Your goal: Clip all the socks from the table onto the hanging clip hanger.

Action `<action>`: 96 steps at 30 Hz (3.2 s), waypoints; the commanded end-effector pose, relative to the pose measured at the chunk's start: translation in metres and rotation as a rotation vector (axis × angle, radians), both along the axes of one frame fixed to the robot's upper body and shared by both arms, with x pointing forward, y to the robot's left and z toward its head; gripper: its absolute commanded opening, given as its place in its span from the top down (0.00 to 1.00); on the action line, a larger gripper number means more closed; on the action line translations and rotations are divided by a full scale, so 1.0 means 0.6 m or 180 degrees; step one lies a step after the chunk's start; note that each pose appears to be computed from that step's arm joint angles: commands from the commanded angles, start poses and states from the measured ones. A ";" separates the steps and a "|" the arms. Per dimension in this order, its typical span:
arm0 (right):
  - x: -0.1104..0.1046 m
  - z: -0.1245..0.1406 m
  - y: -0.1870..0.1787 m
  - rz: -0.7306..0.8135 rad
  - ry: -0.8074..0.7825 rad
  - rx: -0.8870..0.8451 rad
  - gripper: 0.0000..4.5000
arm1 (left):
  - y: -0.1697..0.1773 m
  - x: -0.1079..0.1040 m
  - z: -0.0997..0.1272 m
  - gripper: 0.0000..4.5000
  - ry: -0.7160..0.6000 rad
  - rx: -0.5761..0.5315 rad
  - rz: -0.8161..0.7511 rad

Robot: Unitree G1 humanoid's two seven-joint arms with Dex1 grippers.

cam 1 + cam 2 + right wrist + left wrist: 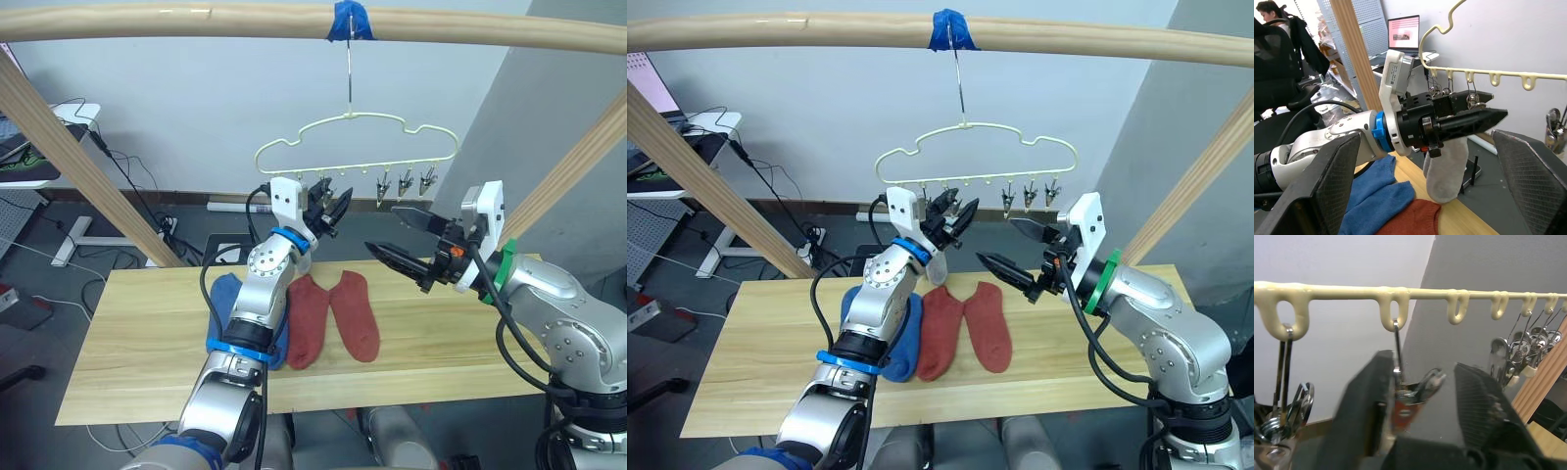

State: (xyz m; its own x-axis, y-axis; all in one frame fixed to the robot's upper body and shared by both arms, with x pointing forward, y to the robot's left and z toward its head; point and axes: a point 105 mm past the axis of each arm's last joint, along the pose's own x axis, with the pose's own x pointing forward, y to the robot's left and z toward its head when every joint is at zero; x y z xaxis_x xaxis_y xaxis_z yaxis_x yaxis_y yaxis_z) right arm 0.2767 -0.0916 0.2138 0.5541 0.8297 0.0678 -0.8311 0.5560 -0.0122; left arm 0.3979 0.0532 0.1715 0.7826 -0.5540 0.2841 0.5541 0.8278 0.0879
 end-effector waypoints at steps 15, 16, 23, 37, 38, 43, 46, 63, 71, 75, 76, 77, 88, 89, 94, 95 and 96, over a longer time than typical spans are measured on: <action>-0.002 -0.032 0.011 -0.0033 0.0046 -0.0214 0.00 | 0.006 -0.002 0.032 0.89 -0.0108 0.0074 -0.0002; -0.001 -0.029 0.011 -0.0038 0.0038 -0.0194 0.00 | 0.007 -0.003 0.030 0.89 -0.0131 0.0127 0.0005; 0.002 -0.003 0.017 0.0024 -0.0084 -0.0036 0.00 | 0.006 -0.005 0.028 0.69 -0.0198 0.0129 0.0067; 0.000 0.013 0.024 0.0043 -0.0183 0.0004 0.00 | 0.004 0.000 0.026 0.23 -0.0198 0.0091 0.0096; 0.000 0.015 0.025 0.0043 -0.0192 0.0010 0.00 | 0.003 0.000 0.026 0.23 -0.0199 0.0085 0.0092; 0.000 0.020 0.028 0.0046 -0.0217 0.0041 0.00 | -0.003 0.001 0.030 0.23 -0.0202 0.0072 0.0073; 0.001 0.021 0.028 0.0033 -0.0221 0.0047 0.00 | -0.003 0.003 0.033 0.23 -0.0220 0.0075 0.0095; 0.001 0.023 0.030 0.0022 -0.0205 0.0064 0.00 | 0.007 0.009 0.032 0.74 -0.0214 0.0105 0.0200; 0.002 0.020 0.028 0.0018 -0.0194 0.0069 0.00 | 0.009 0.009 0.033 0.98 -0.0188 0.0083 0.0195; 0.020 -0.030 0.018 -0.0188 0.0019 -0.0336 0.00 | 0.003 0.011 0.040 0.98 0.0255 -0.0234 0.0006; 0.025 -0.041 0.014 -0.0240 0.0063 -0.0450 0.00 | 0.001 0.010 0.040 0.98 0.0348 -0.0276 -0.0030; 0.035 -0.072 0.008 -0.0330 0.0165 -0.0745 0.00 | 0.002 0.010 0.038 0.98 0.0597 -0.0442 -0.0118; 0.103 -0.235 0.038 -0.0376 0.0450 -0.1330 0.00 | 0.080 -0.027 0.039 0.98 0.2275 -0.1651 -0.0903; 0.113 -0.256 0.053 -0.0363 0.0476 -0.1389 0.00 | 0.094 -0.030 0.036 0.98 0.2388 -0.1736 -0.0929; 0.138 -0.318 0.091 -0.0337 0.0679 -0.1496 0.00 | 0.110 -0.038 0.043 0.98 0.2480 -0.1871 -0.0911; 0.141 -0.327 0.093 -0.0341 0.0713 -0.1523 0.00 | 0.110 -0.040 0.044 0.98 0.2479 -0.1869 -0.0907; 0.145 -0.339 0.091 -0.0384 0.0727 -0.1594 0.00 | 0.111 -0.041 0.043 0.98 0.2484 -0.1862 -0.0884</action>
